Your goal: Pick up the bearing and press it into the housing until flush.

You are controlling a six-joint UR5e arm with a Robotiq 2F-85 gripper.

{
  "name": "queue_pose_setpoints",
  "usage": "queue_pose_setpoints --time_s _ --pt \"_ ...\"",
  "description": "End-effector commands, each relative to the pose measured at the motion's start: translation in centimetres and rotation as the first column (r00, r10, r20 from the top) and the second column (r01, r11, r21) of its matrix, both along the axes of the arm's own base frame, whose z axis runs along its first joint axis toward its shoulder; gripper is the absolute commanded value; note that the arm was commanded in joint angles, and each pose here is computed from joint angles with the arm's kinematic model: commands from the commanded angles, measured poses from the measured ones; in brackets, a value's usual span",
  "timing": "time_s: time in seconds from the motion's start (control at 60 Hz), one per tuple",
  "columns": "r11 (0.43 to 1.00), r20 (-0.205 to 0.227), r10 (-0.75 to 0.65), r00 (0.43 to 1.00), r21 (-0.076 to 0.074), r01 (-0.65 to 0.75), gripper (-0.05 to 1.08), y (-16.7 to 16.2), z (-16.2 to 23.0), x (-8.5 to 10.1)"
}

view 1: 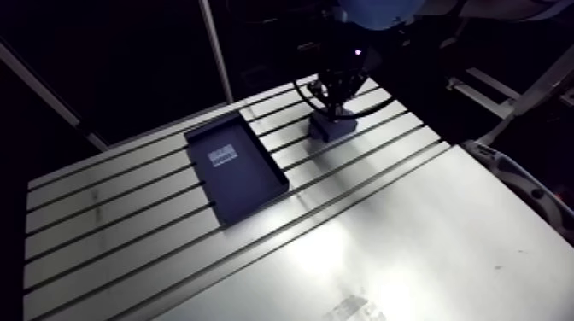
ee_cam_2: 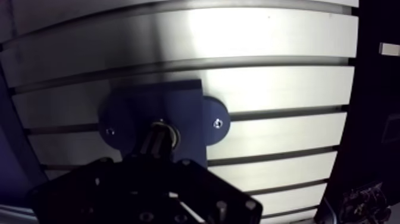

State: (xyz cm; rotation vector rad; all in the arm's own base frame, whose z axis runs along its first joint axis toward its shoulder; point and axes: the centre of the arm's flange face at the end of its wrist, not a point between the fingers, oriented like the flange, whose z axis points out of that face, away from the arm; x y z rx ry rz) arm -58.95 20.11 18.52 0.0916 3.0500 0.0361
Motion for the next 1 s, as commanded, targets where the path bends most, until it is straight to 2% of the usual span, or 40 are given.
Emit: queue_pose_setpoints --time_s 0.017,1.0 --pt "1.000 0.000 0.000 1.000 0.001 0.000 0.97 0.01 -0.06 -0.01" --pt "1.000 0.005 0.000 1.000 -0.002 0.000 0.97 -0.01 -0.40 0.03"
